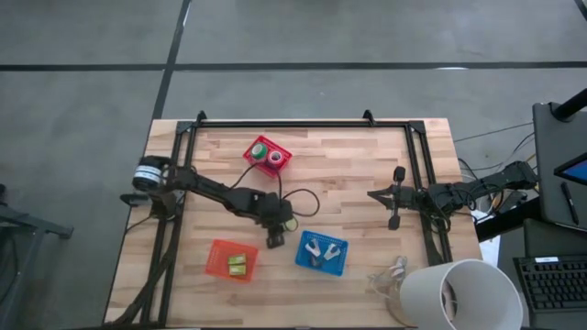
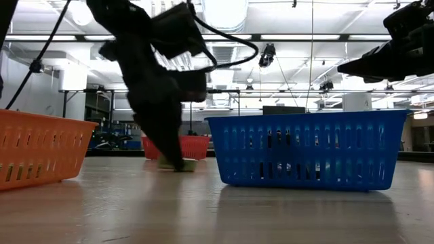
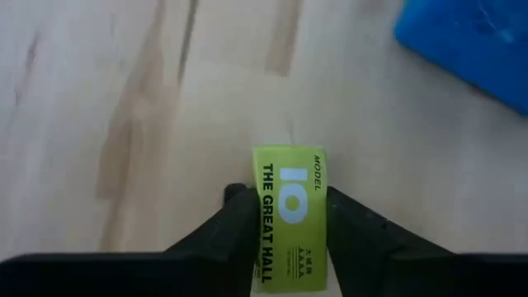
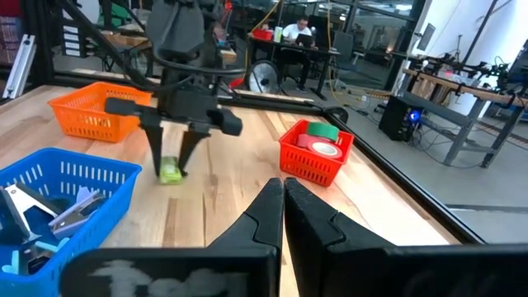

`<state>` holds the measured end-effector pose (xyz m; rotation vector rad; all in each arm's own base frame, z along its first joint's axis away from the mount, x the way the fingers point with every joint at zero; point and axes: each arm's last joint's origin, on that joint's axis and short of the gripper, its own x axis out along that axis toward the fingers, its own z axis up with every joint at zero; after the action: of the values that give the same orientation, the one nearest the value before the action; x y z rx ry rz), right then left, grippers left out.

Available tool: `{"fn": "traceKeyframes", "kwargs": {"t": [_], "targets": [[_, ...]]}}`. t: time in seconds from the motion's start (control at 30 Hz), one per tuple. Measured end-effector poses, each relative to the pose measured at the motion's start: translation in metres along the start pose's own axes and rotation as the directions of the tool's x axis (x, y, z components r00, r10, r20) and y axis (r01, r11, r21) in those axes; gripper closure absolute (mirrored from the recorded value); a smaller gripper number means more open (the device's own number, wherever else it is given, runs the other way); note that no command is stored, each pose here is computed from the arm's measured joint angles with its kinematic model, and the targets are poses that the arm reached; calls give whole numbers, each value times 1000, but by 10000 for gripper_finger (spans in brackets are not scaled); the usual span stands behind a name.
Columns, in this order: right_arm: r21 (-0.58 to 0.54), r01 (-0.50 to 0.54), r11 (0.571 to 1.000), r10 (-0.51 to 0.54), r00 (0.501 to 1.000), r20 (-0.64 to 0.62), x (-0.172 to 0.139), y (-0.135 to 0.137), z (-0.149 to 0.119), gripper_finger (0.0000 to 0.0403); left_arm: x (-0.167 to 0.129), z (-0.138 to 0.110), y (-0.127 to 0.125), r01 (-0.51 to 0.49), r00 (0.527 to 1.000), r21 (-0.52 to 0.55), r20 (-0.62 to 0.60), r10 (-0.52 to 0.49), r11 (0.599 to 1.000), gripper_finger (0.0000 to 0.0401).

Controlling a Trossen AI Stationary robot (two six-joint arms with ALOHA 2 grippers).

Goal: Pick and place Stapler, Stapler remover, tape
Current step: Put the staples box into the orange bin

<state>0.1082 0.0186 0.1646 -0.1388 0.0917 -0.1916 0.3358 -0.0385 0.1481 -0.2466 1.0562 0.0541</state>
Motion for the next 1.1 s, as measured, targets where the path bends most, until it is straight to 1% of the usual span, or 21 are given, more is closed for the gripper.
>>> {"fn": "traceKeyframes", "kwargs": {"t": [0.1,0.2,0.37,0.43,0.63,0.7,0.77,0.83,0.93,1.1], "targets": [[0,0,1000,0,1000,0,0,0,0,394,-12,-3,-7,8,1000,-22,-21,-8,1000,291],[0,1,1000,-1,1000,0,0,0,0,394,-26,-6,-15,32,999,-44,-33,-34,999,294],[0,0,1000,0,1000,0,0,0,0,394,-55,-15,-36,94,994,-67,-40,-97,993,267],[0,0,1000,0,1000,0,0,0,0,394,-67,-21,-47,126,990,-74,-47,-129,989,262],[0,0,1000,0,1000,0,0,0,0,394,-110,-45,-78,211,973,-124,-65,-221,969,286],[0,0,1000,0,1000,-1,0,0,0,394,-122,-55,-86,200,975,-149,-66,-211,968,291],[0,0,1000,0,1000,0,0,0,0,394,-130,-66,-92,163,984,-146,-44,-171,976,288],[0,0,1000,0,1000,0,0,0,0,394,-132,-77,-94,119,992,-125,-28,-123,985,275],[0,0,1000,0,1000,-1,0,0,0,394,-130,-91,-95,78,996,-147,-24,-82,986,250],[0,0,1000,0,1000,-1,0,0,0,394,-119,-106,-88,18,998,-267,-60,-35,964,234]]}}
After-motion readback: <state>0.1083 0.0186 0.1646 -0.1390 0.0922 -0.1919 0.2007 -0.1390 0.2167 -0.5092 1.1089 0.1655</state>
